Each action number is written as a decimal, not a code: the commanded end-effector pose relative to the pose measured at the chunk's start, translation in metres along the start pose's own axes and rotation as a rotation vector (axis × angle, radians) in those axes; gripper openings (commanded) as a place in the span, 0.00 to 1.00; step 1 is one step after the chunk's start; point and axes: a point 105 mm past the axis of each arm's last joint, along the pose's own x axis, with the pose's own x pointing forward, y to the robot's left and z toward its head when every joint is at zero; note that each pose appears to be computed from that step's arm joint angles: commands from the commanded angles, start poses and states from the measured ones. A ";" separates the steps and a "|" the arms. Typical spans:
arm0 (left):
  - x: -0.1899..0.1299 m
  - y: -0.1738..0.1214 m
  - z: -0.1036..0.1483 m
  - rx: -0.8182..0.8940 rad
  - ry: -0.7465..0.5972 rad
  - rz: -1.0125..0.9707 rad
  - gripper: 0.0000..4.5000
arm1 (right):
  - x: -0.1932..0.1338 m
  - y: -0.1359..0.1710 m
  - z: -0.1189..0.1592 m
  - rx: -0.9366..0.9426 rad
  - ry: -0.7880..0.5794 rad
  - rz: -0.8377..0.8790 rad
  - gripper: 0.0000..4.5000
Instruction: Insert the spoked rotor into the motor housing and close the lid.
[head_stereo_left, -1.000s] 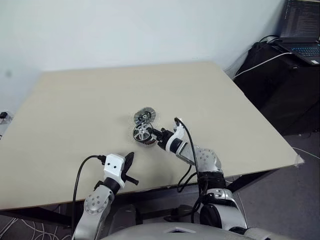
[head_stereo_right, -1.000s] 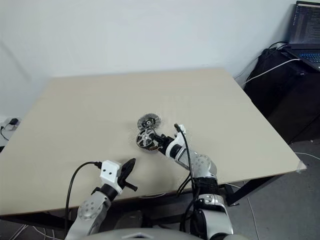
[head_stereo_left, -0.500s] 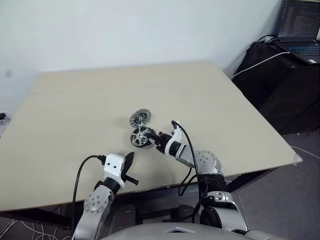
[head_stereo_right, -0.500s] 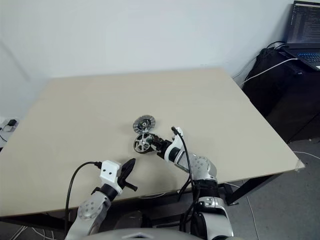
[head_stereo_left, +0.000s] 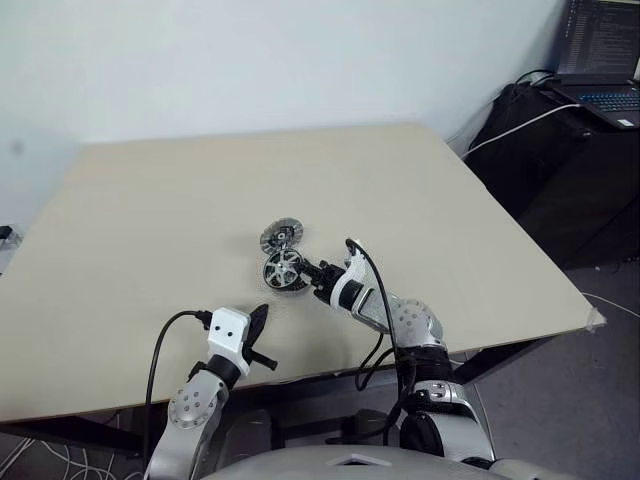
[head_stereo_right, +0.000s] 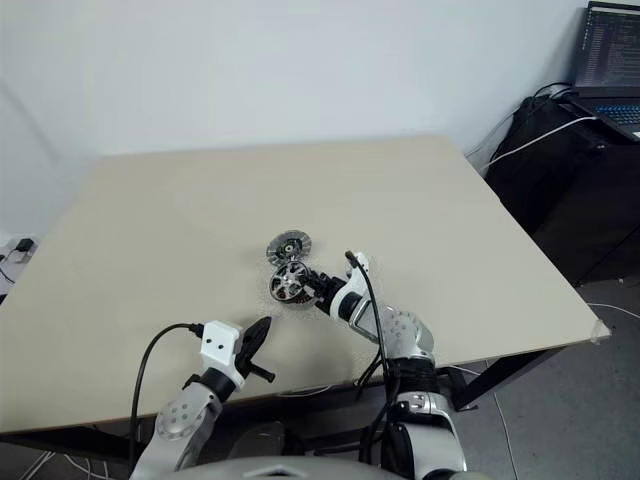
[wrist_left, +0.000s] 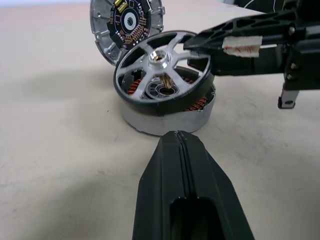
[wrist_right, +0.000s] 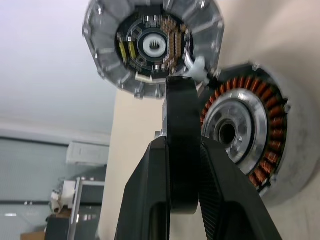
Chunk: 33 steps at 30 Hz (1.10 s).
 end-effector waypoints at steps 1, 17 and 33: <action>0.001 0.001 0.010 0.011 -0.037 0.002 0.00 | 0.003 0.012 0.014 -0.018 -0.048 0.034 0.09; 0.002 0.001 0.009 0.010 -0.037 0.004 0.00 | 0.004 0.004 0.003 -0.016 -0.011 -0.003 0.46; 0.001 0.001 0.009 0.007 -0.037 0.004 0.00 | -0.033 0.013 0.040 -0.402 -0.171 -0.114 0.85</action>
